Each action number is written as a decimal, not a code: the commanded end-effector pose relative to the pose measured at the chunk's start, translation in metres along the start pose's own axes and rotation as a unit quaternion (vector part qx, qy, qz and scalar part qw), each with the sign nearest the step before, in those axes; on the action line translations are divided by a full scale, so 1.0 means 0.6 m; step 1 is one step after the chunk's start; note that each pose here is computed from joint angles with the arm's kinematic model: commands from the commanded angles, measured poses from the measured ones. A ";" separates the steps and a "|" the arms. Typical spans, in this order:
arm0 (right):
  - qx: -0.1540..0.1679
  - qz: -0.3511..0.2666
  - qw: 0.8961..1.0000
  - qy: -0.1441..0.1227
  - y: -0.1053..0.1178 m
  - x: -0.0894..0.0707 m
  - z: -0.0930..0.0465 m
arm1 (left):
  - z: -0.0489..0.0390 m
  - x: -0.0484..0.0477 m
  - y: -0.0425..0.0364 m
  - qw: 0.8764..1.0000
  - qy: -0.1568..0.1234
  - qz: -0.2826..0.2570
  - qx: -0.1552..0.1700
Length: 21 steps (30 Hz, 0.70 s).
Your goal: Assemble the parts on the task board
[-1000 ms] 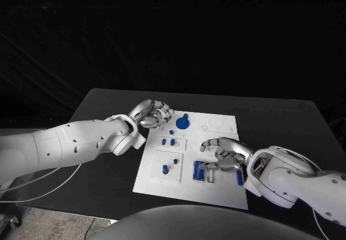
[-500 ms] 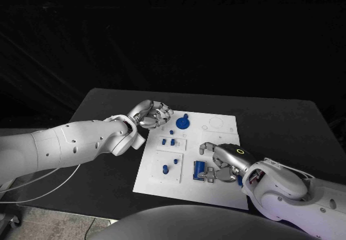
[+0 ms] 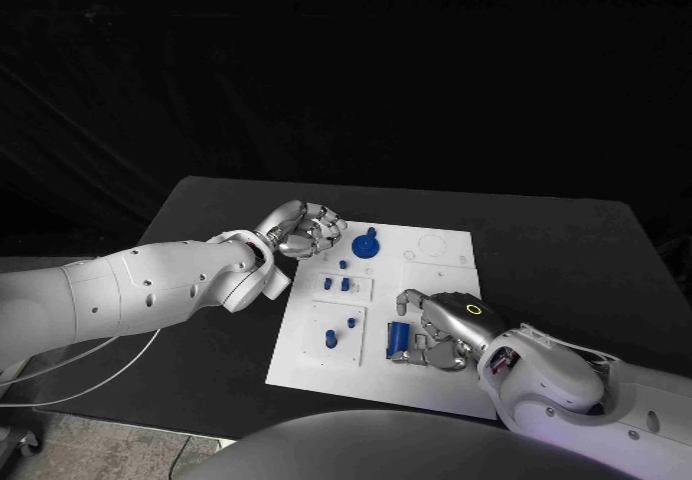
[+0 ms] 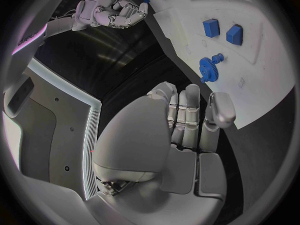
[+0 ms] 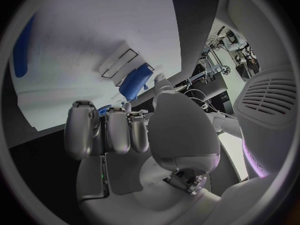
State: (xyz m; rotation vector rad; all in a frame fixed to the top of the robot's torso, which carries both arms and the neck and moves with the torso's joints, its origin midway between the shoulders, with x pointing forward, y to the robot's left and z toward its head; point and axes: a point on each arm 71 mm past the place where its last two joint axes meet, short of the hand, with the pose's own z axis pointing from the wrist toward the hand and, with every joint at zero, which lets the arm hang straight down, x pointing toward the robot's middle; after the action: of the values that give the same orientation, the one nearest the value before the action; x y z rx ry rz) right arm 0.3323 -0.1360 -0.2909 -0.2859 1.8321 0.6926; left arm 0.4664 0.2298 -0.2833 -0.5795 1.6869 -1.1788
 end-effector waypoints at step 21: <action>0.008 -0.024 0.999 0.027 0.001 0.015 0.000 | 0.001 0.006 -0.001 1.000 0.014 -0.006 0.002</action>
State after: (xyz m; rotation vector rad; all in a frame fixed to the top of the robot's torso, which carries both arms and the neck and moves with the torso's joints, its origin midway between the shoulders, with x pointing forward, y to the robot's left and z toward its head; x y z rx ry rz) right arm 0.3292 -0.1350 -0.2975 -0.3166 1.8677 0.6502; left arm 0.4660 0.2288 -0.2842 -0.5797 1.6958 -1.1848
